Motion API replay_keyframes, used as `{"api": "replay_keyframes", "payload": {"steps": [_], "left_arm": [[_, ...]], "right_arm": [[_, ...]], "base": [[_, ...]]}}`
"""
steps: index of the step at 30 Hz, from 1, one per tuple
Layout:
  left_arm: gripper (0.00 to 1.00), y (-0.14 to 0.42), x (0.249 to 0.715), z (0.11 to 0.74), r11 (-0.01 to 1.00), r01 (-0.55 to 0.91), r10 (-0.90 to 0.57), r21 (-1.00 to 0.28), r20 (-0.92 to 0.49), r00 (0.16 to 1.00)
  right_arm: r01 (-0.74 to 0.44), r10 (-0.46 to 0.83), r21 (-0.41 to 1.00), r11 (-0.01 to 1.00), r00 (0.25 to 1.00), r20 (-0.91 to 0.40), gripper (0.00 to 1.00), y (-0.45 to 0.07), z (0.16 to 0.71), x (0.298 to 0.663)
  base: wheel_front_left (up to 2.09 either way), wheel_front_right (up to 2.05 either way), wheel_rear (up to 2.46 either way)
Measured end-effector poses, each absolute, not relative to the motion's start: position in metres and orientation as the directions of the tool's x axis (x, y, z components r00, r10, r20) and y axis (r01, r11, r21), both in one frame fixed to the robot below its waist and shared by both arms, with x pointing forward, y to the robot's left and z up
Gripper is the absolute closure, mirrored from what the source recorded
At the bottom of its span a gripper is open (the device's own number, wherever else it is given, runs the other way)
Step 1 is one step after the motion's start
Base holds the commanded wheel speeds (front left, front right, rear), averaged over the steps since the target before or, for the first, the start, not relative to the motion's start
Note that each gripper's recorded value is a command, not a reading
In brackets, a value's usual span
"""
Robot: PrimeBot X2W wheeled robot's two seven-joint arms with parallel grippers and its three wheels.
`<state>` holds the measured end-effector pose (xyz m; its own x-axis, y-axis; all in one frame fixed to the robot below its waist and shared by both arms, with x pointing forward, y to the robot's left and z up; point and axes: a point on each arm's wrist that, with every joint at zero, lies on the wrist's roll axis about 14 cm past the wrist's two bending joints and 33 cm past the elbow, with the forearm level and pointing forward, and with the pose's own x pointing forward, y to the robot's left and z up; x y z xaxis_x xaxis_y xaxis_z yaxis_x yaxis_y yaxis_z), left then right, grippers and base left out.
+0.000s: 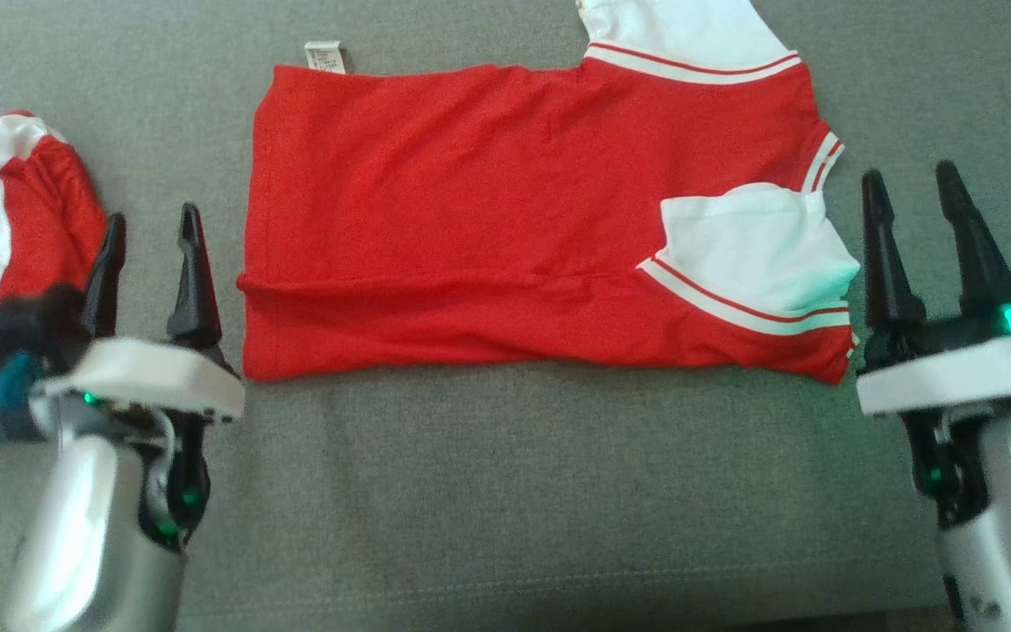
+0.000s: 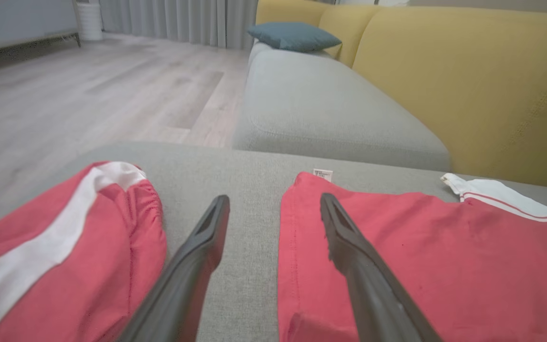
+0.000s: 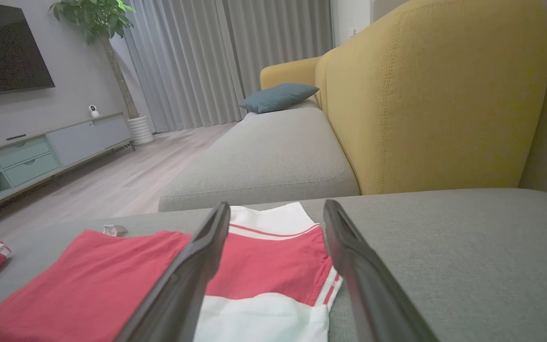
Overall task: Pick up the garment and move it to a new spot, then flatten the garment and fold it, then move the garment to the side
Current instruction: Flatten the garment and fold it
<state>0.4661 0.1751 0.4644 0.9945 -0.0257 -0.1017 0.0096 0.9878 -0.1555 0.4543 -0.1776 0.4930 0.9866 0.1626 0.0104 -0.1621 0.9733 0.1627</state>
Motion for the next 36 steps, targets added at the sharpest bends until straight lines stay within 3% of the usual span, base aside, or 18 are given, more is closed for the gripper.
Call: {"api": "replay_keyframes", "payload": {"steps": [8,16,28,36], "left_arm": [[0.0,0.164,0.433,0.498,0.998,0.018,-0.014,-0.063,0.058,0.998],[0.0,0.157,0.394,0.482,0.999,0.019,-0.02,-0.046,-0.001,1.0],[0.0,0.152,0.387,0.476,0.998,0.04,-0.041,-0.047,-0.024,0.999],[0.0,0.146,0.392,0.418,0.994,0.062,-0.084,-0.093,-0.258,0.963]], "right_arm": [[-0.136,0.138,0.157,0.978,0.99,-0.002,0.0,-0.178,0.496,0.413],[-0.122,0.132,0.177,0.977,0.99,-0.046,0.0,-0.173,0.492,0.383],[-0.119,0.129,0.166,0.979,0.99,-0.05,0.0,-0.175,0.497,0.378],[-0.077,0.134,0.181,0.981,0.936,-0.327,0.0,-0.183,0.431,0.372]], "base": [[0.0,0.0,0.0],[0.0,0.0,0.0],[0.0,0.0,0.0],[0.0,0.0,0.0]]}}
